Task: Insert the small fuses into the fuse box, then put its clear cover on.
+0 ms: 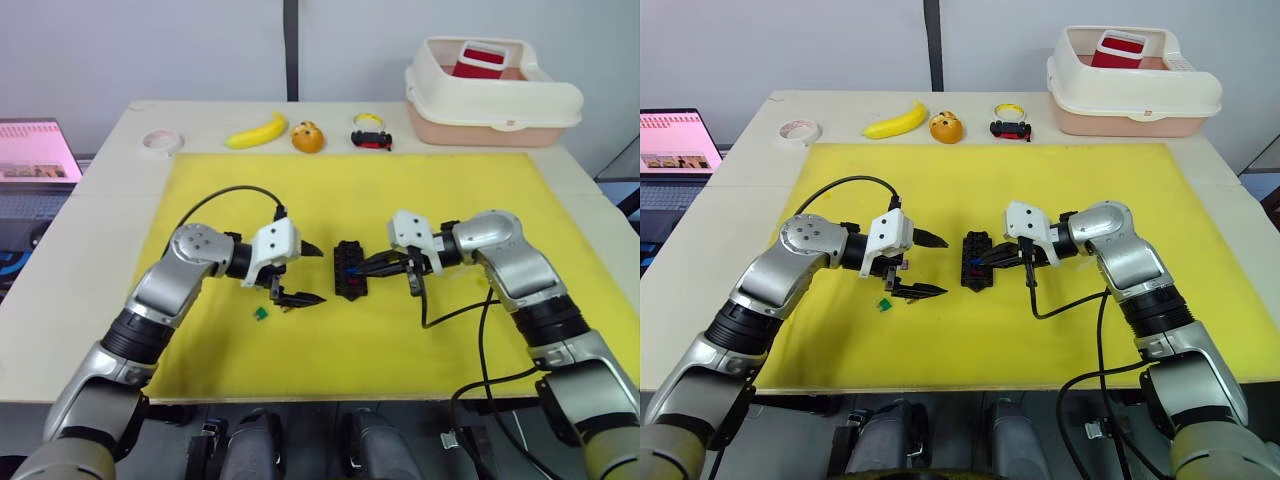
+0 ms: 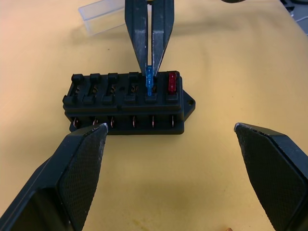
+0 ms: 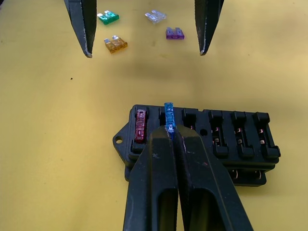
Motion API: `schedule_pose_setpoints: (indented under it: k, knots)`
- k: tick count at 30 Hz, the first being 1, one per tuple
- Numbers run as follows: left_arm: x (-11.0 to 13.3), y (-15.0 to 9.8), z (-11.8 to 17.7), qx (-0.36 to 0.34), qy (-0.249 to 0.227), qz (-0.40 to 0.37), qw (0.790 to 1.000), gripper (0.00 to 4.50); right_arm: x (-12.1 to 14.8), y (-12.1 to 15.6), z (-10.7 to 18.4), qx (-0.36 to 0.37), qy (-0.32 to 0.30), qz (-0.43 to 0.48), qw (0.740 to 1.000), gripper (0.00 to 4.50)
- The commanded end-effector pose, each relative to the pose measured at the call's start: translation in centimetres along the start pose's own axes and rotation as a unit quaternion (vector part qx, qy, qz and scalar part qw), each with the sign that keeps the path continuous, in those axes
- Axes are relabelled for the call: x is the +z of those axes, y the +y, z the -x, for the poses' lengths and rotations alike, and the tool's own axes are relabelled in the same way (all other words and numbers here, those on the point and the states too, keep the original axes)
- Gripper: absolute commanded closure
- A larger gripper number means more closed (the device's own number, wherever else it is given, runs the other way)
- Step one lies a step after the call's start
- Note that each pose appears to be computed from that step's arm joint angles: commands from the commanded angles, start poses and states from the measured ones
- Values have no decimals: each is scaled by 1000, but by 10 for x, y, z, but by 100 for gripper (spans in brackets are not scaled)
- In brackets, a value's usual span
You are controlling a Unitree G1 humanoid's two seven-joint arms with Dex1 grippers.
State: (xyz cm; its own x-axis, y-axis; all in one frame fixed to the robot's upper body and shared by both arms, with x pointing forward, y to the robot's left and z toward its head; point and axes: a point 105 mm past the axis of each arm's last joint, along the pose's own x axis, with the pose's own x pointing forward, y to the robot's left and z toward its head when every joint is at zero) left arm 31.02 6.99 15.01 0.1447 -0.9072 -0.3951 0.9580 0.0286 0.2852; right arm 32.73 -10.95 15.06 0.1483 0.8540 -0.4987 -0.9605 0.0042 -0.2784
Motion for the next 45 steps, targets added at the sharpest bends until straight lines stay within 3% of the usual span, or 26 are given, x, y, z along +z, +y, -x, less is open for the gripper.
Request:
schedule_pose_setpoints:
  k: [1, 12, 27, 45]
  knots:
    - [9, 4, 5, 13, -13, -15, 1000, 7, 6, 3, 2, 7, -4, 9, 1000, 450]
    - [12, 6, 4, 14, -17, -14, 1000, 7, 13, -1, 4, -1, -11, 6, 1000, 450]
    - [12, 5, 3, 11, -17, -17, 1000, 7, -5, -3, 2, -5, 28, 2, 1000, 450]
    - [12, 6, 2, 13, -16, -16, 1000, 7, 11, -14, 7, -24, 8, -3, 1000, 450]
